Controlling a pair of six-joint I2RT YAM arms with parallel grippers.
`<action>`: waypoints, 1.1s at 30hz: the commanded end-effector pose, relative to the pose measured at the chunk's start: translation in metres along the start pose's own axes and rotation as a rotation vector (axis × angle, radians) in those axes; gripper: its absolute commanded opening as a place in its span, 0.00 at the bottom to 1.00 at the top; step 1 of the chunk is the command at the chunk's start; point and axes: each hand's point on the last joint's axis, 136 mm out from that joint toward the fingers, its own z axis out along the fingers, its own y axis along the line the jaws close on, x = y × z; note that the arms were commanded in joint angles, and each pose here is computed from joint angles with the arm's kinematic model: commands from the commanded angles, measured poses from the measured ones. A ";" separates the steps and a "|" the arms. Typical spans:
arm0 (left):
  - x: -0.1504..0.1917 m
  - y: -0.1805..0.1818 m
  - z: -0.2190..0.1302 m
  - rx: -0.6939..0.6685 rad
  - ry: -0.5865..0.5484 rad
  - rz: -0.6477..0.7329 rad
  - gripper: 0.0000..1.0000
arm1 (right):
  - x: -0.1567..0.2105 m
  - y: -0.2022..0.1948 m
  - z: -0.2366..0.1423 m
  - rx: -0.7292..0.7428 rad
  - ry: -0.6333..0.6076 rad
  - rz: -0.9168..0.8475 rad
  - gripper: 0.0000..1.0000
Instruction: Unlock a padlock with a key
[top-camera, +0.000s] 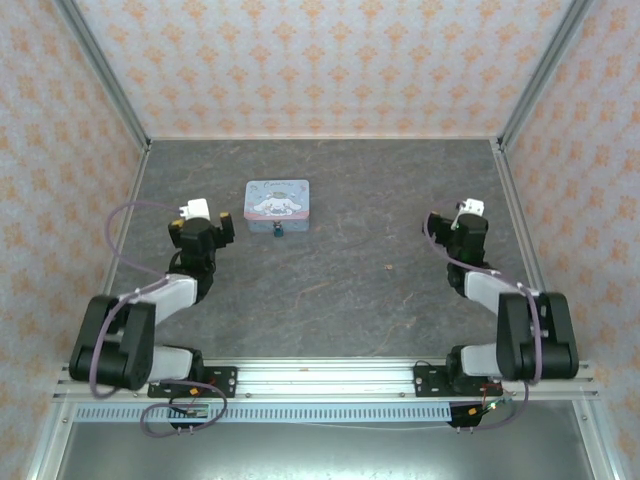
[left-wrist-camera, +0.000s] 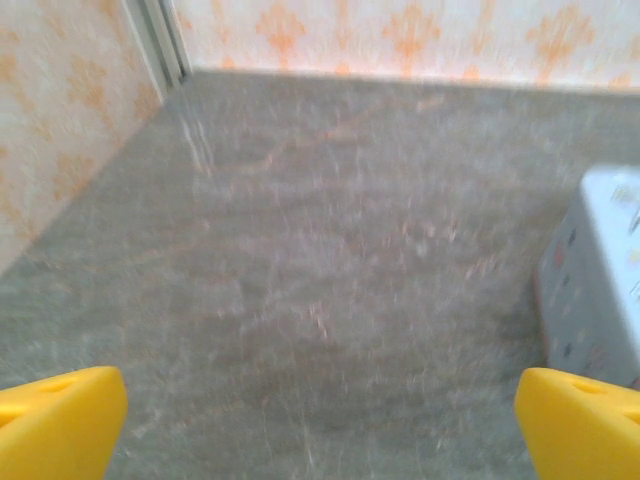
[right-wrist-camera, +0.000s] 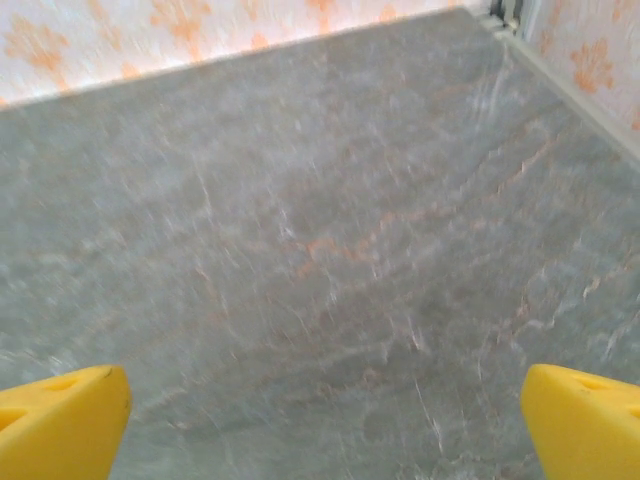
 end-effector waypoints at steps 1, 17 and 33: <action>-0.026 0.002 -0.019 0.023 0.021 -0.100 1.00 | -0.010 0.024 -0.019 -0.085 0.068 0.025 1.00; 0.010 -0.107 -0.098 0.475 0.367 -0.563 1.00 | 0.076 0.109 -0.101 -0.188 0.576 -0.161 0.69; 0.019 -0.130 -0.093 0.472 0.409 -0.524 1.00 | 0.140 0.130 -0.062 -0.066 0.842 -0.290 0.53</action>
